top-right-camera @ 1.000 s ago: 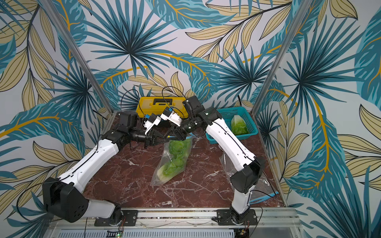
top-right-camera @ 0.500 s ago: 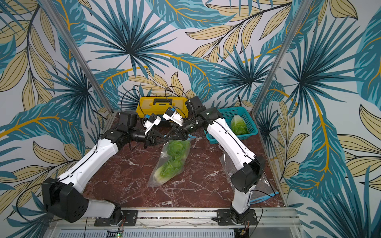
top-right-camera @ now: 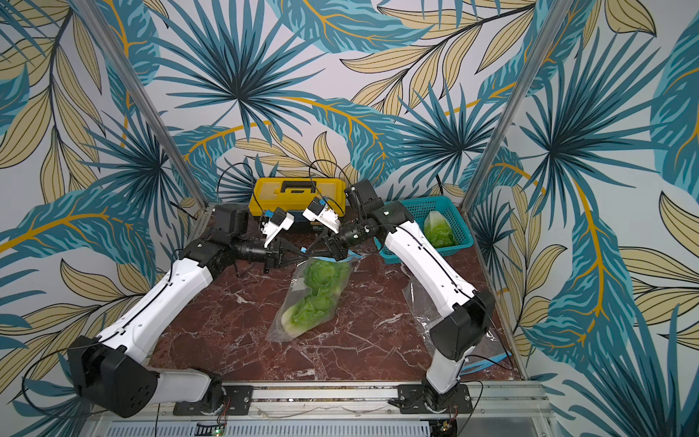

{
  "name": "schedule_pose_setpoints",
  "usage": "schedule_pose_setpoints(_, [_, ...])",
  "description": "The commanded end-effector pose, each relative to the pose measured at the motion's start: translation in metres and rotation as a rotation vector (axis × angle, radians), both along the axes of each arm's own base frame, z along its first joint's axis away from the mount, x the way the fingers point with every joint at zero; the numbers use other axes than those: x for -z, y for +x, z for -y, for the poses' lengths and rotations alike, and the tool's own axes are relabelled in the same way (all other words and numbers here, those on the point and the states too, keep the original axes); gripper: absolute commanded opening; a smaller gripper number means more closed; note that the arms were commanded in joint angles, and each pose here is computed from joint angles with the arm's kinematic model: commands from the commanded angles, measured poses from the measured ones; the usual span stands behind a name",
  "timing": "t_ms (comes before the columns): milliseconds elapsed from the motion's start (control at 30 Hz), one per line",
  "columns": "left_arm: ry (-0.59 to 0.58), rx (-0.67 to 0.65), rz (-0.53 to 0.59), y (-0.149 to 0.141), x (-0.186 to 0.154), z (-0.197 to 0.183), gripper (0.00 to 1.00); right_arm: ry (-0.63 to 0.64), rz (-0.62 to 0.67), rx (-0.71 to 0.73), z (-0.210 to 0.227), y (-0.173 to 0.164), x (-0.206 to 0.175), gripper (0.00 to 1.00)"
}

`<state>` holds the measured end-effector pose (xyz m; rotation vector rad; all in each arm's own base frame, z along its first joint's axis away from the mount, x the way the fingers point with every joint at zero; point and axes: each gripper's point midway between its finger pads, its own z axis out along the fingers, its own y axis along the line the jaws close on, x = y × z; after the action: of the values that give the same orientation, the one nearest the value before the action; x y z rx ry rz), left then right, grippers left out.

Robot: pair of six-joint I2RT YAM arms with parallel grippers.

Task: Put the chinese cabbages into a zipper bag and zip it
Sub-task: Zip the zipper on the zipper food storage bag.

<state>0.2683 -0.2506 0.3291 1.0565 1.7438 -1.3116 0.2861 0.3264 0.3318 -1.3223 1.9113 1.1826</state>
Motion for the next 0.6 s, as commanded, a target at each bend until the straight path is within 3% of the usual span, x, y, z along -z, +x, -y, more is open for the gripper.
schedule_pose_setpoints(0, [-0.045, -0.027, 0.114, -0.004, -0.04, -0.009, 0.0, -0.047, -0.052, 0.043, 0.013, -0.001, 0.012, 0.06])
schedule_pose_setpoints(567, [-0.001, -0.217, 0.114, 0.02, -0.042, -0.04, 0.0, -0.089, -0.029, 0.154, 0.035, 0.001, 0.019, 0.01])
